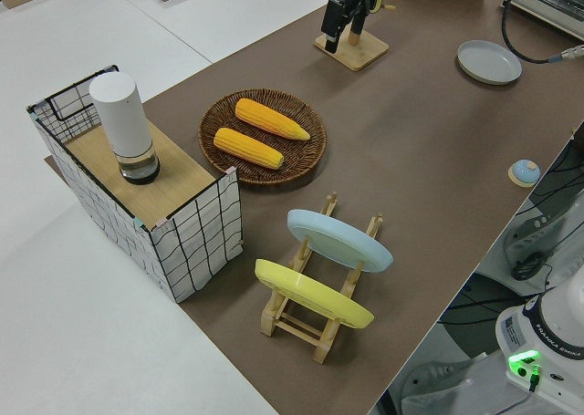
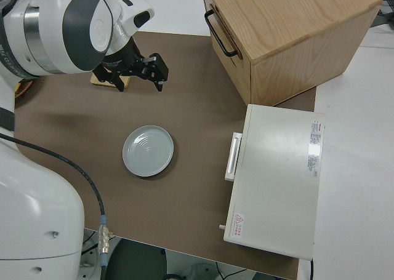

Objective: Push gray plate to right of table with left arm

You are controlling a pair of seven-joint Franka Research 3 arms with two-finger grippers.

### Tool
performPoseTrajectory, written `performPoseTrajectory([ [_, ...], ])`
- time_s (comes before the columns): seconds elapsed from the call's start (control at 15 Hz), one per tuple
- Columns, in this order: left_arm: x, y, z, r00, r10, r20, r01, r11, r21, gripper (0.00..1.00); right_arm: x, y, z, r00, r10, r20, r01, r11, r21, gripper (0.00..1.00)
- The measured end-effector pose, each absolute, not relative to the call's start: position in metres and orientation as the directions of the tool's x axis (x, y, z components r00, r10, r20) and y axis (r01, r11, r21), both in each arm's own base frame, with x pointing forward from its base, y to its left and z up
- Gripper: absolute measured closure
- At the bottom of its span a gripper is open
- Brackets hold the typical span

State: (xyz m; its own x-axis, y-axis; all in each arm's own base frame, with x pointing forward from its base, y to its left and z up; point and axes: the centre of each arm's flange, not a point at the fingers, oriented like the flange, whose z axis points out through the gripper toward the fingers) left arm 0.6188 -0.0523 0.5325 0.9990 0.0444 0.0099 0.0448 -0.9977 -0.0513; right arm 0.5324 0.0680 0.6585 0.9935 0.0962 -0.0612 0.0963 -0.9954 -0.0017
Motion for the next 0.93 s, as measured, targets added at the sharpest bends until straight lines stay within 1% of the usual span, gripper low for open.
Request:
performPoseTrajectory([
  [0.47, 0.619, 0.036, 0.532, 0.999, 0.034, 0.000, 0.034, -0.999, 0.019, 0.01, 0.532, 0.068, 0.659, 0.993, 0.096, -0.061, 0.096, -0.995, -0.002, 0.01],
  [0.67, 0.618, 0.042, 0.535, 0.999, 0.033, 0.003, 0.033, -0.999, 0.021, 0.00, 0.532, 0.068, 0.659, 0.993, 0.096, -0.061, 0.096, -0.995, -0.002, 0.01],
  [0.93, 0.608, 0.029, 0.547, 1.000, 0.013, -0.013, 0.014, -1.000, 0.014, 0.00, 0.532, 0.068, 0.659, 0.993, 0.096, -0.061, 0.096, -0.995, -0.002, 0.01],
])
